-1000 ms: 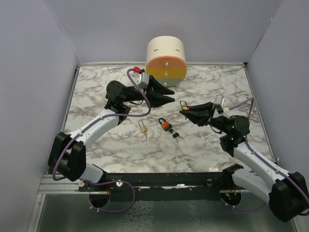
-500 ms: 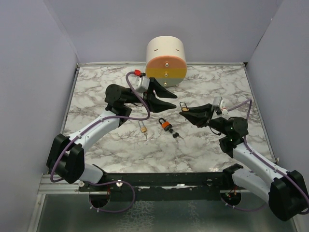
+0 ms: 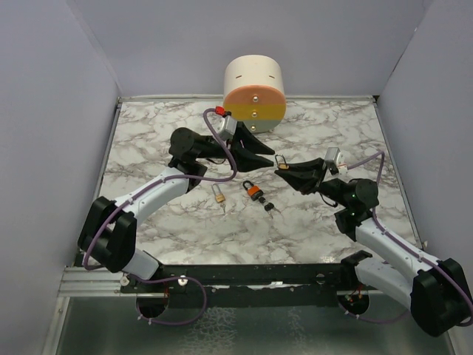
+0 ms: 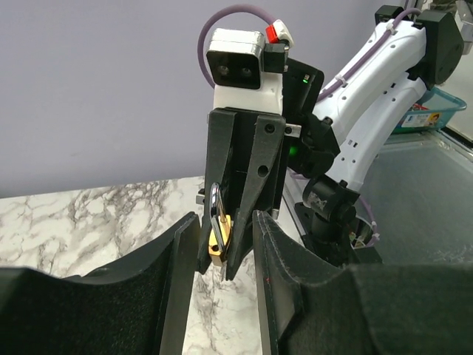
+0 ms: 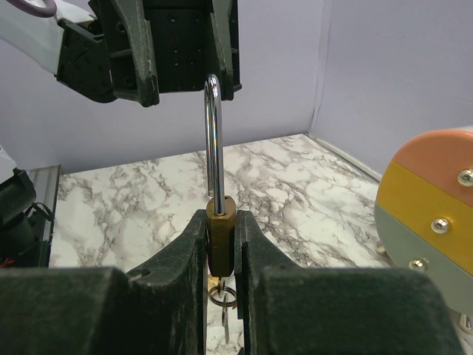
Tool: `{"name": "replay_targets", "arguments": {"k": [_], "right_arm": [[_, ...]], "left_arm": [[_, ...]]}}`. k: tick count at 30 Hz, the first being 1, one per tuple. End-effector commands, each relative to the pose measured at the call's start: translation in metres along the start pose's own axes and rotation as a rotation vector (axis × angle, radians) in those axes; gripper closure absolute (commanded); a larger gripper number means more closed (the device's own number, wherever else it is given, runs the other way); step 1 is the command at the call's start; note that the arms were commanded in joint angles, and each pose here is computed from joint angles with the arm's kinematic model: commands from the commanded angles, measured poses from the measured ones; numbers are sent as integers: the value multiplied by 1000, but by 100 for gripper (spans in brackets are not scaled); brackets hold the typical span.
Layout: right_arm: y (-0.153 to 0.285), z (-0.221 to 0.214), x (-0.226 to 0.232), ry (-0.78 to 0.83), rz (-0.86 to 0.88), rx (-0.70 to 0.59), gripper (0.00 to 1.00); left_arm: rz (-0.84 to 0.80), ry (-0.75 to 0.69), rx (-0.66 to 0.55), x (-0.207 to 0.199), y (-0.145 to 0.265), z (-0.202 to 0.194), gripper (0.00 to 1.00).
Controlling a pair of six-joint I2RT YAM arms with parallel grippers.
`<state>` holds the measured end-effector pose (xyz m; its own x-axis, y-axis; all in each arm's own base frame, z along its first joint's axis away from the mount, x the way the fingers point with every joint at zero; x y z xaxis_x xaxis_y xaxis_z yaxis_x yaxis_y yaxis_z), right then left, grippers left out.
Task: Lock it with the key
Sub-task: Lock the lock.
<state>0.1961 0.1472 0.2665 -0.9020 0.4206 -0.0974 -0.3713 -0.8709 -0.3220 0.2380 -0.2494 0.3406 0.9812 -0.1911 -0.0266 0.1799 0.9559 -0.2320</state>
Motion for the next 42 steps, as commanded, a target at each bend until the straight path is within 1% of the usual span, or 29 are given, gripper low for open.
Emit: {"name": "replay_targets", "arguments": {"k": [1,10,19,25,37,42], "right_arm": [[-3,8,-1,44,-8,-44,98],[-2,6,1,53,24,-37,98],[-1,4,2,66,33,-37,98],[-1,5,2,66,34,-39,98],[-2,6,1,70,33,-38,98],[-2,6,1,69,32,-38,98]], "left_arm": [[-22,-24,-13,0,-4,5,63],[-6,-2,-29,6,-7,4,71],[-36,15,-55,6,-11,5,74],[-54,24,-65,5,-12,5,79],[-60,37,-62,6,-12,3,79],[-76,51,-50,5,-14,1,77]]}}
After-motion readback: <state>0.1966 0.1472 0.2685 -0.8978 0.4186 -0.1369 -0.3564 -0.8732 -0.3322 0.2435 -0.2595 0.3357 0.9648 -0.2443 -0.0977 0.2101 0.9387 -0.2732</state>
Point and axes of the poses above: each gripper's point midway between its finger pads, its own y axis back along the fingers, its own x axis along the line the jaws close on, z = x × y, the point moved 10 cm from there along y, back along the fingers, and after that the axes turned 2 degrees about y, right-handed, at the moved point
